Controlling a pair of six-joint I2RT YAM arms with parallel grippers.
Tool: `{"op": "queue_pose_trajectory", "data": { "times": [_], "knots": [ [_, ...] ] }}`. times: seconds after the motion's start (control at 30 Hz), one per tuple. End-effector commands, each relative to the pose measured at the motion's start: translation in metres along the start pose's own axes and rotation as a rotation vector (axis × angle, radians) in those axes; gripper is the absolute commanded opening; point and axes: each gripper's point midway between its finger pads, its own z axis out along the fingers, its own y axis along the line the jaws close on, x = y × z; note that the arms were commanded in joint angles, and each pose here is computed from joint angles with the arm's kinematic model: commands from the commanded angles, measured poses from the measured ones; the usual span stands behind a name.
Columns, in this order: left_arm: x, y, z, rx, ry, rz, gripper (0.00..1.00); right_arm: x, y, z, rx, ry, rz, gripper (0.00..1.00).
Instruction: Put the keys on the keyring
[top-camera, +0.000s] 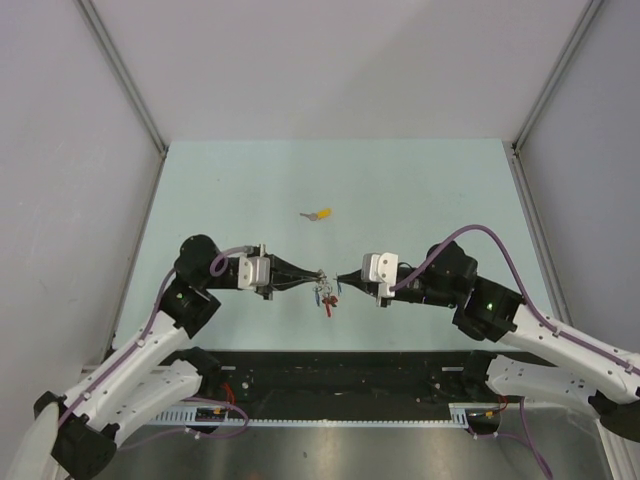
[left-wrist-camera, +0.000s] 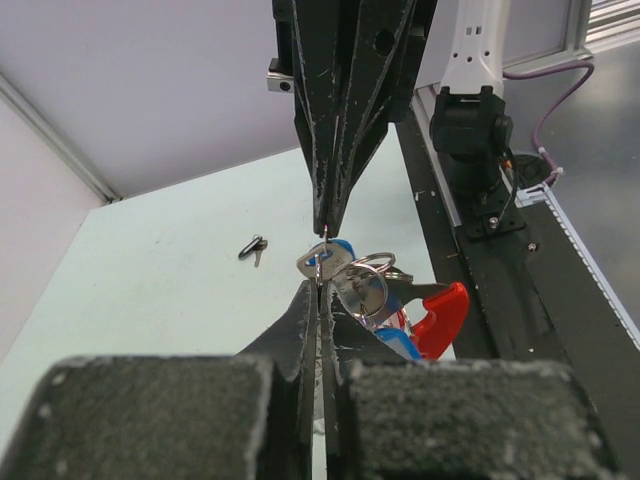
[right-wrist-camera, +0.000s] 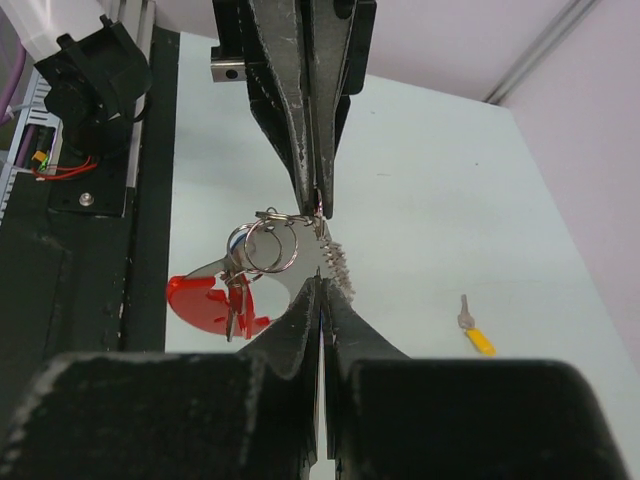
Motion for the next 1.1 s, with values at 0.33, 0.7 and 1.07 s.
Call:
{"op": "queue_pose_trajectory", "data": {
  "times": [0.33,0.7,1.07],
  "knots": [
    [-0.016,0.001,0.009,0.028,-0.123,-0.089,0.00,-0.025,-0.015,-0.011,0.119,-0.086,-0.011,0.00],
    [-0.013,0.007,0.010,-0.011,-0.139,-0.129,0.00,-0.027,-0.013,-0.015,0.119,-0.098,0.006,0.00],
    [-0.013,0.005,0.011,0.007,-0.135,-0.130,0.00,-0.030,-0.007,-0.011,0.086,-0.123,0.007,0.00]
  ]
}}
